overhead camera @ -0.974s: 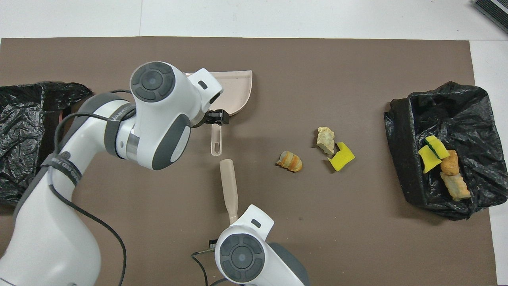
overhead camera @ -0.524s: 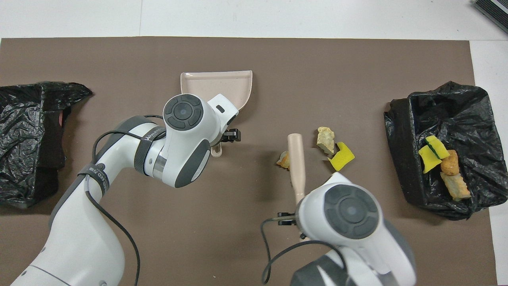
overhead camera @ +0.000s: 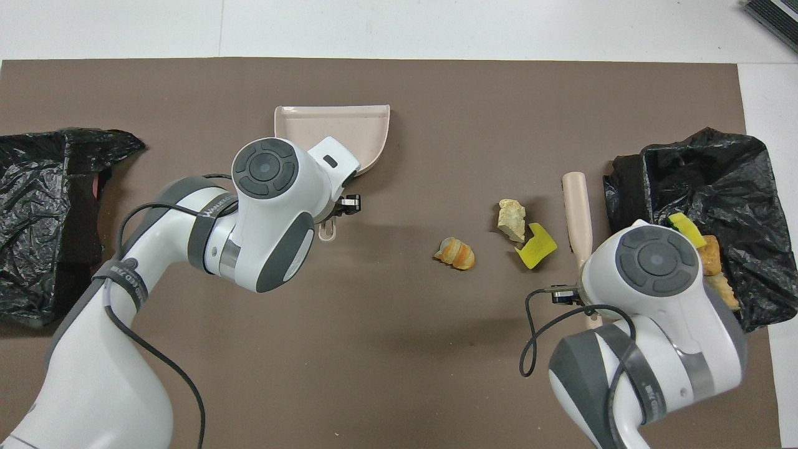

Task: Sweep and dump trash in bin
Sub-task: 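Sweep remaining debris toward the dustpan with the brush in the right gripper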

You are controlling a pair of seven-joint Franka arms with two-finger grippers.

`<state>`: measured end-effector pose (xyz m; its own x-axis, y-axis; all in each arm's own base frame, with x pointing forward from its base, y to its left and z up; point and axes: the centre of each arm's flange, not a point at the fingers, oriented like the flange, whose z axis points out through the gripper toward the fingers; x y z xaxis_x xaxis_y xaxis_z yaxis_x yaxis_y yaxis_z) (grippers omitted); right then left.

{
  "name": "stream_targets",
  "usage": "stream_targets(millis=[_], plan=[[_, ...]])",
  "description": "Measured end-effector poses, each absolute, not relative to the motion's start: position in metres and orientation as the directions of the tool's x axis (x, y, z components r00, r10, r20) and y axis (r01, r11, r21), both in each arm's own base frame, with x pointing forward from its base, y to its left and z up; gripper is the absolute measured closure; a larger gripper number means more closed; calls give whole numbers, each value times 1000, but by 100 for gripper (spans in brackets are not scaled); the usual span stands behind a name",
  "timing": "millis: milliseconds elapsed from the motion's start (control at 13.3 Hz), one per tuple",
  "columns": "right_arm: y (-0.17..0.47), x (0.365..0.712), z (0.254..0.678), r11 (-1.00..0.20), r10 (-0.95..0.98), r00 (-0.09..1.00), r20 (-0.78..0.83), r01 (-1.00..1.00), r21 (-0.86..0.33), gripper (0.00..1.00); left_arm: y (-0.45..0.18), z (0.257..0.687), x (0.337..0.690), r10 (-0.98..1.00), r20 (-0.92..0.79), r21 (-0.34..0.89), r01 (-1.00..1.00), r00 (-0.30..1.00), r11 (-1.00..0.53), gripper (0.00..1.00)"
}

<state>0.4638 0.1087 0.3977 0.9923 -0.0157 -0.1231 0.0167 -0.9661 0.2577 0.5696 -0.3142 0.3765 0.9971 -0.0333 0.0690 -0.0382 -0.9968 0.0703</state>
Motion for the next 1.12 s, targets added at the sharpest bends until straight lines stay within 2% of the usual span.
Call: stream_targets(millis=[300, 524, 674, 824, 974, 1124], plan=[[119, 470, 343, -966, 24, 984, -176, 68, 248, 73, -299, 396, 567, -126, 60, 16, -127, 990, -992, 69], [175, 463, 325, -982, 72, 976, -205, 105, 158, 73, -254, 407, 574, -308, -9, -15, -308, 951, -951, 69], [231, 454, 333, -994, 75, 974, -215, 89, 57, 73, -218, 421, 577, -447, -58, -11, -448, 893, -894, 69], [265, 451, 347, -998, 43, 978, -204, 50, 29, 73, -208, 438, 571, -574, -73, 1, -575, 816, -818, 69], [267, 455, 372, -999, -4, 977, -213, 6, 47, 73, -215, 451, 560, -730, -86, 24, -731, 678, -682, 69], [228, 460, 407, -994, -65, 971, -229, -44, 96, 73, -220, 454, 549, -874, -103, 63, -874, 475, -482, 69]])
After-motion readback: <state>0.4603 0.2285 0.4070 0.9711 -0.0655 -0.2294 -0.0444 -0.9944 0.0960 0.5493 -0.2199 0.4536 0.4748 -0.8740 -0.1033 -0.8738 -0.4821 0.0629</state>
